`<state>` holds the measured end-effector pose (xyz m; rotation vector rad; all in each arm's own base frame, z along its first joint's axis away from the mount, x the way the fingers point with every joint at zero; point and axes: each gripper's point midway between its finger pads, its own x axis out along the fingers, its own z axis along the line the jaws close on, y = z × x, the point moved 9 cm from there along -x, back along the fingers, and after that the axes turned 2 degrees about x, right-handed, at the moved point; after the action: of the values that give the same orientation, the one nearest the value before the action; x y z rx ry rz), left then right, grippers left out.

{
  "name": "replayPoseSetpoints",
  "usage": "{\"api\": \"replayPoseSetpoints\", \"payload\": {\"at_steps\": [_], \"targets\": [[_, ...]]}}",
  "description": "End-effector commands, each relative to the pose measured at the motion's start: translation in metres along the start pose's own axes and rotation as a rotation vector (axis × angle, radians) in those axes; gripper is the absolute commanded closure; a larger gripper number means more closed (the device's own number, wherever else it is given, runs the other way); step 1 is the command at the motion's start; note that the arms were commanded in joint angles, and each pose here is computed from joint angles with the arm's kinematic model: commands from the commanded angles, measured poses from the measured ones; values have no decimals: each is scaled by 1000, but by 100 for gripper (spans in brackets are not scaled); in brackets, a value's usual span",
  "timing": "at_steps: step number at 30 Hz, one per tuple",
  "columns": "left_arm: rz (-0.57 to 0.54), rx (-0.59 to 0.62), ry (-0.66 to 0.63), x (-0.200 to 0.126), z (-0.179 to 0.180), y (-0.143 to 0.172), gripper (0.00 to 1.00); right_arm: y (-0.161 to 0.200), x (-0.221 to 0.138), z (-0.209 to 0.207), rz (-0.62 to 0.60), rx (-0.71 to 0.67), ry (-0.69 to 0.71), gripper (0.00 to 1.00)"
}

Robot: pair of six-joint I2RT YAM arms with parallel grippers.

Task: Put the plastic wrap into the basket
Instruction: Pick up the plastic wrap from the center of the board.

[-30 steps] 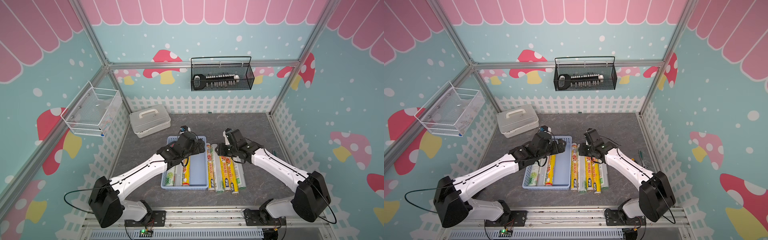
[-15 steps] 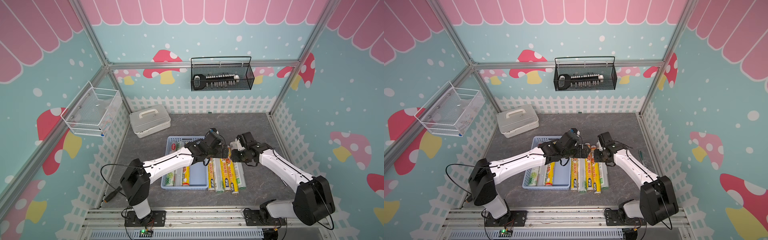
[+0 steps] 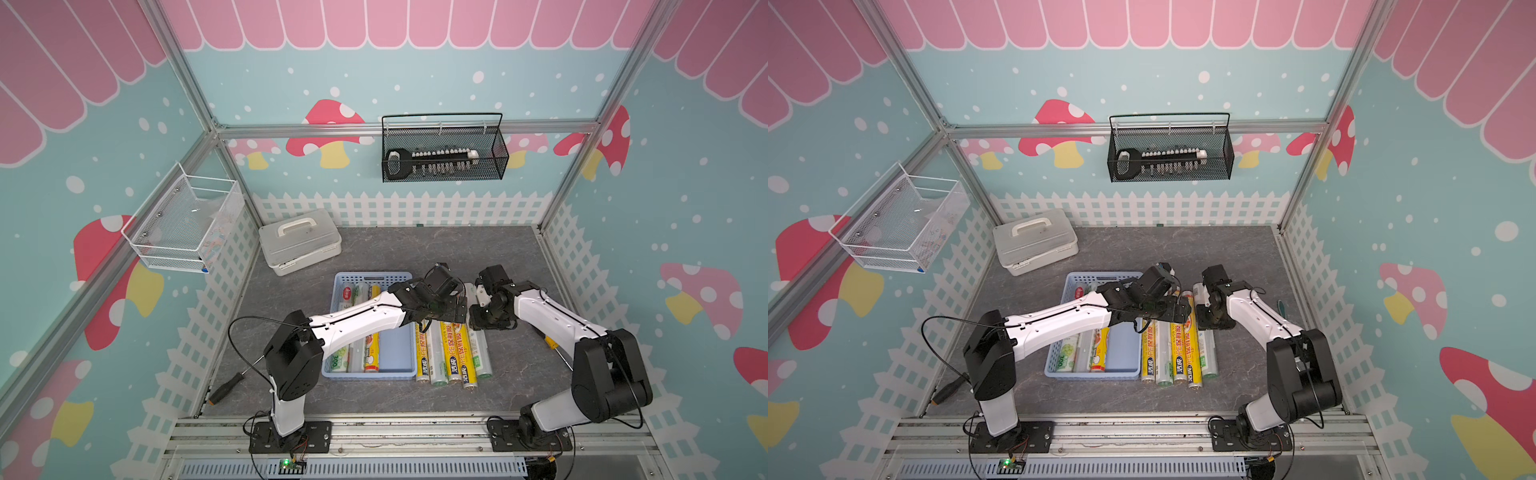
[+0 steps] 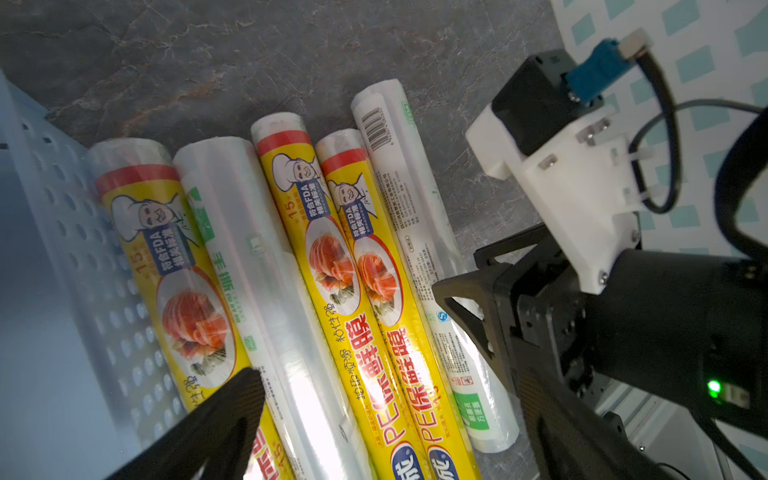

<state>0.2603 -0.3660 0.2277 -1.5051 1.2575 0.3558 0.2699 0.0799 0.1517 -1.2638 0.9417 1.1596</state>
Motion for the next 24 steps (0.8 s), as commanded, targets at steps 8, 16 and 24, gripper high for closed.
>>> {"api": "replayPoseSetpoints", "payload": {"at_steps": [8, 16, 24], "targets": [[-5, -8, -44, -3, 2, 1, 1, -12, 7, 0, 32, -52, 24, 46], [-12, -8, -51, -5, 3, 0, 1, -14, 20, -5, 86, -75, 82, 45], [-15, -6, -54, -5, 3, 0, 1, -13, 28, -9, 116, -90, 121, 44]]}}
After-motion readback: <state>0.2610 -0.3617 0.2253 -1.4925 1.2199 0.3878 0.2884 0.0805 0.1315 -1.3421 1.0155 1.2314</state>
